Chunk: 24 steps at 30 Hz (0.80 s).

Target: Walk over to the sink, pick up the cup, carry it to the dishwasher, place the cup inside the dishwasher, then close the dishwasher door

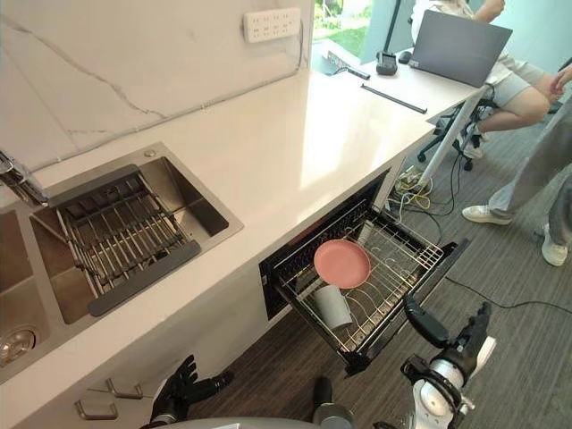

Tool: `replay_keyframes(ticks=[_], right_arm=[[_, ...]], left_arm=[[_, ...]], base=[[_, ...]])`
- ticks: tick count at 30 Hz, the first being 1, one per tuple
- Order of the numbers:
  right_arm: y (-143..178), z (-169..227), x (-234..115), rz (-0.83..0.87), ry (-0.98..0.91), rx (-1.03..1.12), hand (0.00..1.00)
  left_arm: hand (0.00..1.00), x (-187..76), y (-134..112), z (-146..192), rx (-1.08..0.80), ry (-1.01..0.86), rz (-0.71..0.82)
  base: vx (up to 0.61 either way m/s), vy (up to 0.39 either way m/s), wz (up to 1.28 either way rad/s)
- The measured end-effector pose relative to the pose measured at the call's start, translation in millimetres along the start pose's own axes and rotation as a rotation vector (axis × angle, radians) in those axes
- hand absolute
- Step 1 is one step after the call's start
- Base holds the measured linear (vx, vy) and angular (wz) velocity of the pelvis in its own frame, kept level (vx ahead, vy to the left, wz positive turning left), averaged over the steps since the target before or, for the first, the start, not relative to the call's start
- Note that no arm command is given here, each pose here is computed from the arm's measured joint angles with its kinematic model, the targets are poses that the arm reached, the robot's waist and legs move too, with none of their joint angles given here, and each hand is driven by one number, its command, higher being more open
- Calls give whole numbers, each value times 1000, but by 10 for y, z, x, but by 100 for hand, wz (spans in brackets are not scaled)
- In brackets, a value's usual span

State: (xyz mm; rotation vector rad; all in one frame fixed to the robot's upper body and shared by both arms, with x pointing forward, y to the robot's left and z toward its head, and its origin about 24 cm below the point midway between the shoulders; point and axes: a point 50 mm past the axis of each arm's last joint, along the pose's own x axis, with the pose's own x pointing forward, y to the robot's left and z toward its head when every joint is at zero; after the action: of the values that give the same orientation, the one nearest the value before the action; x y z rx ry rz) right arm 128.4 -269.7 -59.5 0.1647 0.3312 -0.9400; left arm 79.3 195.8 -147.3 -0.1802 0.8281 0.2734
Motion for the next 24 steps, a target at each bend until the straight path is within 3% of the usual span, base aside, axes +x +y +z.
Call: replay_keyframes(ticks=[8,15,24], right_arm=[[-31,-295,24,-59,162,166,100],[310,-197,138,119,152,390,100],[270,-151,216,248,122,398,100]], left_arm=[[100,35,-42,60,18,-10,-23],[100,107,-158,175,62,-33,-81],[100,137,-222,247,83,-59,-113]], base=[[-20,-19,8],[3,-5,3],[-46,6,5]])
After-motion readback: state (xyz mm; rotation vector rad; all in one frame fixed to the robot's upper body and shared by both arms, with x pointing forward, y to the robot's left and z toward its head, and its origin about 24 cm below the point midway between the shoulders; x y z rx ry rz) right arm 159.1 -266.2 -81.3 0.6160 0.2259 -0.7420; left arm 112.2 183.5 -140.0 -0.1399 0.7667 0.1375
